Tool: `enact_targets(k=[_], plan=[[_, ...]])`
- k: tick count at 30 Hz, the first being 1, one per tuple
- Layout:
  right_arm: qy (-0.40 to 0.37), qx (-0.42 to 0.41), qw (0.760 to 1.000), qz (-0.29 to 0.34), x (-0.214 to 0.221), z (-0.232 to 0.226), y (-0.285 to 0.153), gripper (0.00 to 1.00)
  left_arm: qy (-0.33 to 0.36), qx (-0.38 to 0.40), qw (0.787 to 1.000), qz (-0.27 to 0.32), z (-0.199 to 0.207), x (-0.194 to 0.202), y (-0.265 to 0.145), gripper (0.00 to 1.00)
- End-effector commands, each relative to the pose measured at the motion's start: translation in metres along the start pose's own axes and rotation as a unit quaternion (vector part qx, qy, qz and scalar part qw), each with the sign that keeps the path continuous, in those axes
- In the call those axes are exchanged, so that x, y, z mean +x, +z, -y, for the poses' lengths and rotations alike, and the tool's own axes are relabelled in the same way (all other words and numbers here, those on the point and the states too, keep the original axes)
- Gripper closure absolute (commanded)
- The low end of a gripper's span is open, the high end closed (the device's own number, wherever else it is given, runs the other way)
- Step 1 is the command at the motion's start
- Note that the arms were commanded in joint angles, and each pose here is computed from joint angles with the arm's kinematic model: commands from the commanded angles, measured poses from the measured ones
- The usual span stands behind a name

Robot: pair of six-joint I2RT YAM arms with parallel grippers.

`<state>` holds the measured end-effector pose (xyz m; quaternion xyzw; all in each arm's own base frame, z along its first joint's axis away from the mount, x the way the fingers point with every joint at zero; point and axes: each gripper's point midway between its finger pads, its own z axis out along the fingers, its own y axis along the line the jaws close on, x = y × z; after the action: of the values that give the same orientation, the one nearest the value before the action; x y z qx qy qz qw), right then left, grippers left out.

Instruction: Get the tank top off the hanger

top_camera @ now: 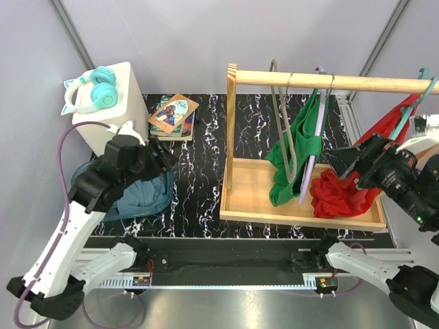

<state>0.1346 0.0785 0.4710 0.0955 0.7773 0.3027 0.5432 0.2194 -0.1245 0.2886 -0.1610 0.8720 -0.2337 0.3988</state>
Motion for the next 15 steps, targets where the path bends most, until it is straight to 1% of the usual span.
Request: enact_targets(k=[1, 3, 5, 9, 12, 13, 15], plan=[[-0.056, -0.027, 0.998, 0.030, -0.026, -0.022, 0.010, 0.08, -0.024, 0.129, 0.991, 0.024, 0.064, 0.001, -0.030, 0.31], [-0.064, -0.037, 0.997, 0.017, -0.023, -0.030, 0.021, 0.08, -0.016, 0.174, 0.985, 0.007, 0.086, 0.016, -0.036, 0.31], [-0.072, -0.050, 0.996, -0.002, -0.017, -0.039, 0.033, 0.09, -0.002, 0.189, 0.982, -0.010, 0.099, 0.027, -0.034, 0.31], [-0.080, -0.040, 0.995, -0.033, 0.000, -0.036, 0.051, 0.10, 0.036, 0.210, 0.976, -0.047, 0.128, 0.058, -0.040, 0.32], [-0.079, -0.024, 0.996, -0.036, 0.007, -0.027, 0.056, 0.18, 0.062, 0.222, 0.971, -0.061, 0.148, 0.076, -0.046, 0.32], [-0.074, -0.016, 0.997, -0.029, 0.005, -0.024, 0.054, 0.20, 0.064, 0.231, 0.969, -0.061, 0.156, 0.075, -0.051, 0.32], [-0.067, -0.009, 0.997, -0.025, 0.006, -0.019, 0.053, 0.22, 0.081, 0.239, 0.965, -0.073, 0.165, 0.085, -0.054, 0.32]])
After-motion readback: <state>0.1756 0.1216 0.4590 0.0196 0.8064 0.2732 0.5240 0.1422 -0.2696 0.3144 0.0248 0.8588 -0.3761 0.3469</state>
